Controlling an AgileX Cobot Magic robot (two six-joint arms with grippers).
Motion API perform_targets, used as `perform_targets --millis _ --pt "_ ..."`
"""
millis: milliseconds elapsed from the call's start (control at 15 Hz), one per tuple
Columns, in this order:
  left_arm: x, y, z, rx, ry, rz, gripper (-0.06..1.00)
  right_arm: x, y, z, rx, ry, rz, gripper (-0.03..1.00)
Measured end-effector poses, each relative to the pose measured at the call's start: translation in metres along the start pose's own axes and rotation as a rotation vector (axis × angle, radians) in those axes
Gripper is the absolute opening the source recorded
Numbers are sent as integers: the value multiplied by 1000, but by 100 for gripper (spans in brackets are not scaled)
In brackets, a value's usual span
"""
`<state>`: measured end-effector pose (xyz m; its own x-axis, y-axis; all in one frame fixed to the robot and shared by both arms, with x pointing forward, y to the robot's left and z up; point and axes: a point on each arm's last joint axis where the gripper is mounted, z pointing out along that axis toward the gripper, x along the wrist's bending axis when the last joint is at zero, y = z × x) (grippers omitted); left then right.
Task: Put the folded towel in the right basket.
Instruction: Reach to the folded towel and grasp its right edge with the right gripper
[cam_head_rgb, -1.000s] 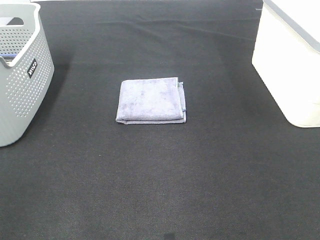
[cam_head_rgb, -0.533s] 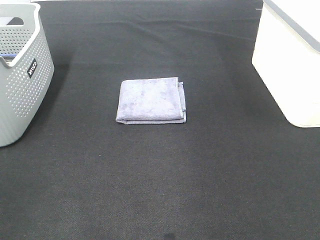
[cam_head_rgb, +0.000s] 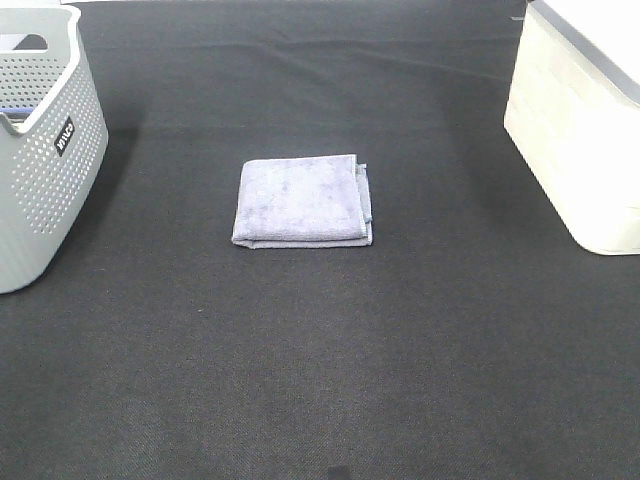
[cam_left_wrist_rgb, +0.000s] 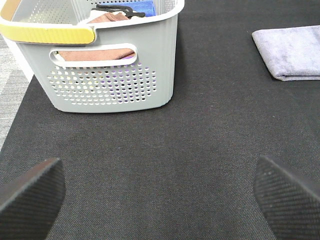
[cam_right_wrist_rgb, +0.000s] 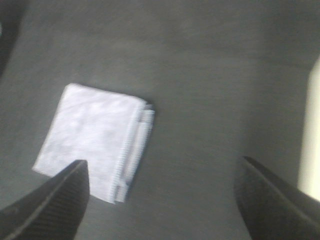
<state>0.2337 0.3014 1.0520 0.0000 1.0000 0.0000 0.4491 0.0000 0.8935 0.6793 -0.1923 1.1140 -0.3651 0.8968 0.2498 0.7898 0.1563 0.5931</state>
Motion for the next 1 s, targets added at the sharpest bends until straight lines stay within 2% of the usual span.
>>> perform_targets --millis 133,200,533,800,1000 --pt "0 0 0 0 0 0 97 11 -3 42 67 41 -7 75" --pt "0 0 0 0 0 0 97 13 -11 70 131 91 37 75" --pt "0 0 0 0 0 0 97 -4 -54 159 359 211 187 75" --pt "0 0 0 0 0 0 97 -14 -73 199 421 238 225 75" --pt "0 0 0 0 0 0 97 -17 -74 209 429 247 220 75"
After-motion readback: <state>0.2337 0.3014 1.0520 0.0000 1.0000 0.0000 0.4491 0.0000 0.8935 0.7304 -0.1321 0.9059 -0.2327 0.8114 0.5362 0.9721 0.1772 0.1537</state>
